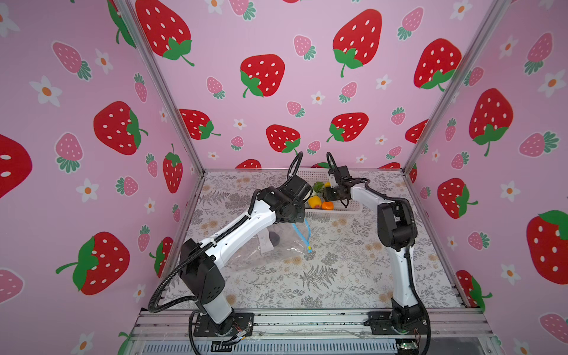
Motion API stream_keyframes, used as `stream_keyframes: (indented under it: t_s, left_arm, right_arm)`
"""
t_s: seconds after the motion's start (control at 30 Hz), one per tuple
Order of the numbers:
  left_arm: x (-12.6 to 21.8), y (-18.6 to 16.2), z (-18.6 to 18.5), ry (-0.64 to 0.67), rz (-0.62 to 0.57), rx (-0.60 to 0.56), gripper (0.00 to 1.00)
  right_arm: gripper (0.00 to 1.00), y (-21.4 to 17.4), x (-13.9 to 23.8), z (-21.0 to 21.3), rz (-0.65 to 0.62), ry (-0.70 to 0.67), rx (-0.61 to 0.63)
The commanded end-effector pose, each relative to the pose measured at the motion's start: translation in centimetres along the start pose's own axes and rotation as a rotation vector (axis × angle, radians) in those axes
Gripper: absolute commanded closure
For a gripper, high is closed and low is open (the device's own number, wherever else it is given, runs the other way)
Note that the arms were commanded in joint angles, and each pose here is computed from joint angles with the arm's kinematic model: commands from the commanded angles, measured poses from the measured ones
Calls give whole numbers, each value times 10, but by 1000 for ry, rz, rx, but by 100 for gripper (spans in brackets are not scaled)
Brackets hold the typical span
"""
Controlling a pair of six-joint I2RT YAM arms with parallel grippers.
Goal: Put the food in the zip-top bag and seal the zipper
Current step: 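Lower the right gripper and close it on the yellow round fruit, then lift the yellow round fruit and carry it over the bag mouth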
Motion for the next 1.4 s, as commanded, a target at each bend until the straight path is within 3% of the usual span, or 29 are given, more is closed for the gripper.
stream_keyframes:
  t_s: [0.0, 0.6, 0.8, 1.07, 1.37]
  left_arm:
    - [-1, 1, 2, 5, -12, 14, 100]
    - [6, 5, 2, -17, -47, 22, 100]
    - [8, 5, 1, -29, -49, 24, 100]
    - [11, 6, -2, -51, -48, 26, 100]
    - [14, 6, -2, -69, -54, 37, 100]
  right_arm:
    - [44, 21, 28, -3, -56, -11, 0]
    - [46, 28, 87, 9, -125, 55, 7]
    - [47, 9, 131, 30, -190, 169, -7]
    - [47, -38, 177, 80, -233, 453, -1]
    - [47, -64, 178, 141, -194, 605, 117]
Point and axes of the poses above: each gripper's point midway between its finger pads, its own x axis back along the fingers, its own z axis along the line the jaws close on, y = z × x, the point moved 6 cm from there along x, back along the fingers, and after that the axes turned 10 degrees about x, right-handed, at the moved point
